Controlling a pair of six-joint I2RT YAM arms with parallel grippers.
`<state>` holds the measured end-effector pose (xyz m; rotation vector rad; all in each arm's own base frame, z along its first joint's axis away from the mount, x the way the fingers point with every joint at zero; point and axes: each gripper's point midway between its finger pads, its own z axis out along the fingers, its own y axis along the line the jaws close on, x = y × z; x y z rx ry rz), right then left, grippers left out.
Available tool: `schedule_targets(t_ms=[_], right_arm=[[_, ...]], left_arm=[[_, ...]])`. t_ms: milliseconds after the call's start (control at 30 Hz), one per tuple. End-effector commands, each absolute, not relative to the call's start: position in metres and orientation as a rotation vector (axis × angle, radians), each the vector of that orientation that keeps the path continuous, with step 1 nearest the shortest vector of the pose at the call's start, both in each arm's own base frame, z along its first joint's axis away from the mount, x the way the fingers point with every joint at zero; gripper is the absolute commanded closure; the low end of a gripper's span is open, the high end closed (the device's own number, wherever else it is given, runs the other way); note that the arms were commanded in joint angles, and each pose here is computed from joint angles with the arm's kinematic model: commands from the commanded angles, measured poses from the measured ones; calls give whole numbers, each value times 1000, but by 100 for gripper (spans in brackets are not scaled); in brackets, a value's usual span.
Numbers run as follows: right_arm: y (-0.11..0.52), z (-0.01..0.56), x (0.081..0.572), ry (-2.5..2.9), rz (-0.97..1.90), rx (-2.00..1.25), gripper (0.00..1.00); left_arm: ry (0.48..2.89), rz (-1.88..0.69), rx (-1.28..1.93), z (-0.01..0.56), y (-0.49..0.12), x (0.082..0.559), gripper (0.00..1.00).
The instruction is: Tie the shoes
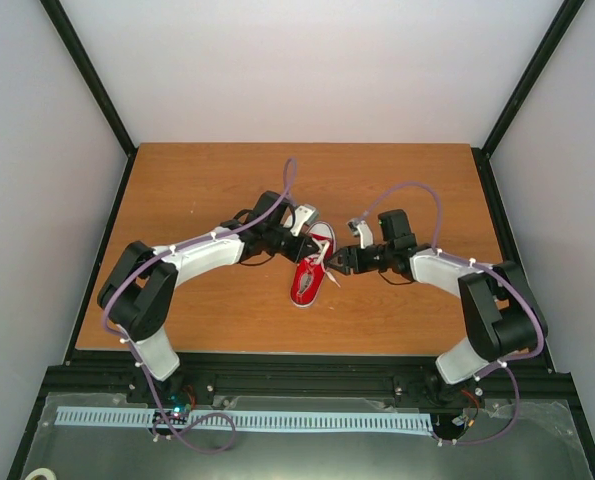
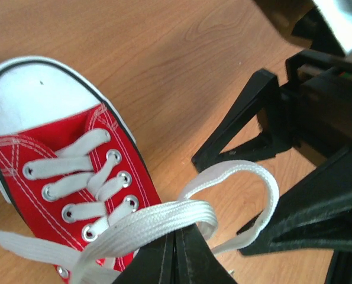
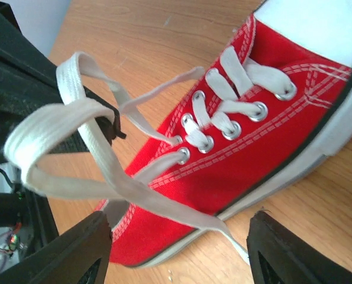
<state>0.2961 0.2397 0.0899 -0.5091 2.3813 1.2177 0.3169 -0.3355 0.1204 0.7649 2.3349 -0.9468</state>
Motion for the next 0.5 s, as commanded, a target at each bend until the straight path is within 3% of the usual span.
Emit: schedule_targets(t_ms=[0,467], right_arm=[[223,79,286,2410,1091,-568,36],[244,38,275,2491,888,-724,39]], left_arm=[[2373,-993,782,131,-336,302,99],[2426,-1005,812,133,-336,296,99]])
